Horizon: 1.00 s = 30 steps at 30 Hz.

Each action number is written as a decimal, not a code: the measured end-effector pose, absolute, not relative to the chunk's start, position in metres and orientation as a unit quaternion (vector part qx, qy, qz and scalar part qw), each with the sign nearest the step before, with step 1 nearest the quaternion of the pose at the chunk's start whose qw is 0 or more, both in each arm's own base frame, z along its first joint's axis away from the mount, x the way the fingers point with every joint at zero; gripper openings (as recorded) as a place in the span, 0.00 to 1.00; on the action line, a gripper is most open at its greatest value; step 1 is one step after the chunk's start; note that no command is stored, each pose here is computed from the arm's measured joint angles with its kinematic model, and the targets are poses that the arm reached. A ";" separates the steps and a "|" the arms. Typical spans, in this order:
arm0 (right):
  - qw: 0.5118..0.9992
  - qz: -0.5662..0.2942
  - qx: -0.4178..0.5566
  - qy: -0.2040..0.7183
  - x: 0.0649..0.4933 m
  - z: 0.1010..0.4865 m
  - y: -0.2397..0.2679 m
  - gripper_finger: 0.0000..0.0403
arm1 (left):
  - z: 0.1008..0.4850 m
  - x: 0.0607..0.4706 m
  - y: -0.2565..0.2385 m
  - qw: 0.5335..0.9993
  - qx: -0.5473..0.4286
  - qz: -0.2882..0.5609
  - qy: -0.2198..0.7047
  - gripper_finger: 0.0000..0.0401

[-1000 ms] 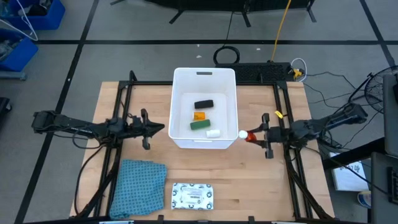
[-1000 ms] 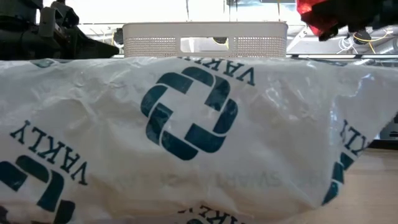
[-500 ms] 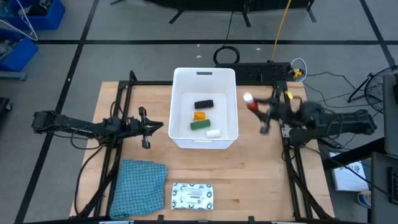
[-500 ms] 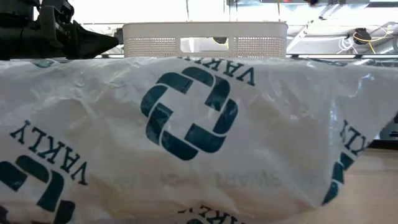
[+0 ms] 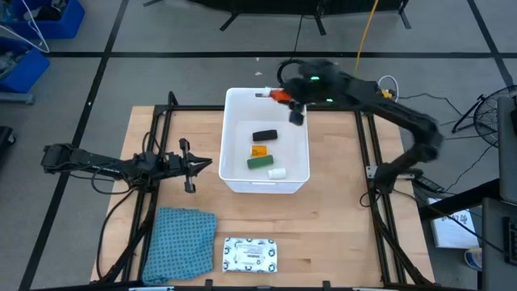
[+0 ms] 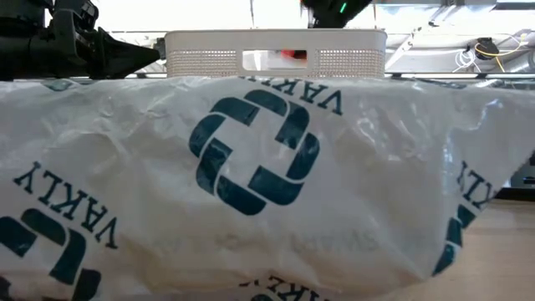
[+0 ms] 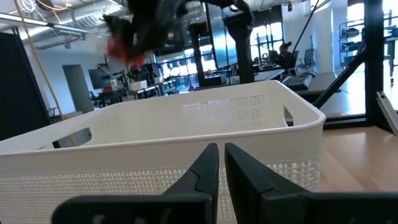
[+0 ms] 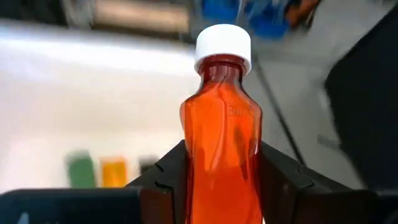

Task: Pick & place medical supplies in basket/bin
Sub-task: Put the red medicine bottle into the bin

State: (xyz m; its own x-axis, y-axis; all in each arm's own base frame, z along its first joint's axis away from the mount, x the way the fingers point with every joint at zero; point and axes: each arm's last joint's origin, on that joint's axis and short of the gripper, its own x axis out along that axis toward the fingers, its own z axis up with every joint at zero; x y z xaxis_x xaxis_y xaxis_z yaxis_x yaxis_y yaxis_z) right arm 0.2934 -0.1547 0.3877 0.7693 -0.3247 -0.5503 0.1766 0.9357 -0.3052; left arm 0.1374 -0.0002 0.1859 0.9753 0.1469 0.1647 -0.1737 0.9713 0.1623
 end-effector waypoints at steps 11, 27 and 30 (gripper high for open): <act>0.860 0.002 -0.176 0.479 0.373 0.262 -0.174 0.32 | 0.186 0.137 0.000 0.991 0.079 0.079 -0.076 0.08; 0.826 0.072 -0.086 0.552 0.388 0.188 -0.179 0.32 | 0.185 0.138 0.000 0.991 0.080 0.082 -0.071 0.08; 0.821 0.074 -0.080 0.561 0.386 0.186 -0.179 0.33 | 0.185 0.138 0.000 0.991 0.080 0.083 -0.071 0.08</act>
